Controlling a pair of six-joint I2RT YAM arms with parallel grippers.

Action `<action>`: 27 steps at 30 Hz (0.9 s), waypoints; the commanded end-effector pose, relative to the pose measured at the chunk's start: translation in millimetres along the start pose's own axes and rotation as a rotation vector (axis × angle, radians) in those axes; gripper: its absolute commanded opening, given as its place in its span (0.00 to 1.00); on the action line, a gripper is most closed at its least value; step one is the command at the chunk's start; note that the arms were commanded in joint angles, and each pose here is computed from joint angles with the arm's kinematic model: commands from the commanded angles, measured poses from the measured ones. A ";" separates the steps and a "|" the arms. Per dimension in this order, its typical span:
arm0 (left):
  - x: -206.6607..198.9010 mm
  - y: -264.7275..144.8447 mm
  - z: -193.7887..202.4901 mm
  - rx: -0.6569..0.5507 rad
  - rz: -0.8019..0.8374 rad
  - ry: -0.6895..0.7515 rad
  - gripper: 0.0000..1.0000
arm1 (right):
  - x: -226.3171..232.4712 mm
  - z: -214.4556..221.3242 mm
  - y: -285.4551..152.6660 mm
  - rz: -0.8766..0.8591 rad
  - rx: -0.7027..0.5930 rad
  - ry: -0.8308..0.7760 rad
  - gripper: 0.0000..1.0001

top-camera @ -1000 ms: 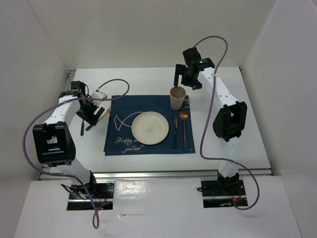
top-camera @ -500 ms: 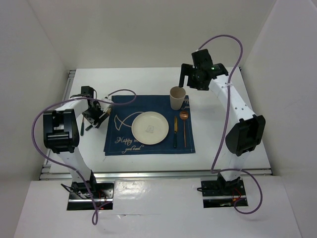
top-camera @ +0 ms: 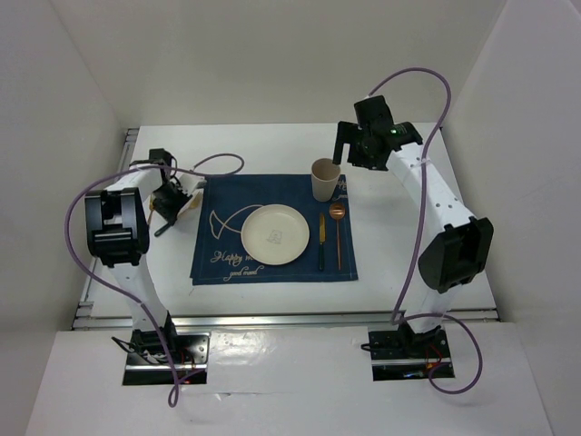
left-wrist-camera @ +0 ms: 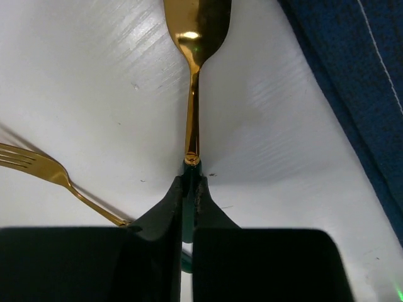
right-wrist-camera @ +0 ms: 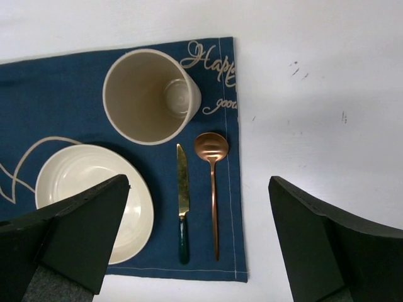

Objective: Set the dinner table for one person

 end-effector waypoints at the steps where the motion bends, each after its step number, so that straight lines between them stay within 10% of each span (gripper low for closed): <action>1: -23.7 15.7 11.5 0.048 0.192 -0.118 0.00 | 5.0 -15.2 -23.6 -0.035 -0.116 0.016 1.00; 18: -20.5 -110.3 -40.0 -0.161 0.002 -0.817 0.00 | -7.5 0.6 -31.5 -0.012 -0.103 0.051 1.00; 27: -101.4 -73.1 -65.4 0.063 0.038 -0.859 0.00 | -18.3 10.7 -40.8 0.008 -0.113 0.073 1.00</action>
Point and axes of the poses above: each gripper's point midway between its finger pads, its own y axis out along the fingers, its own x axis along the line the jaws close on, z = x × y, the point moved 7 cm from there along -y, back along the fingers, and after that the axes turned 11 degrees about y, right-handed, at the moved point
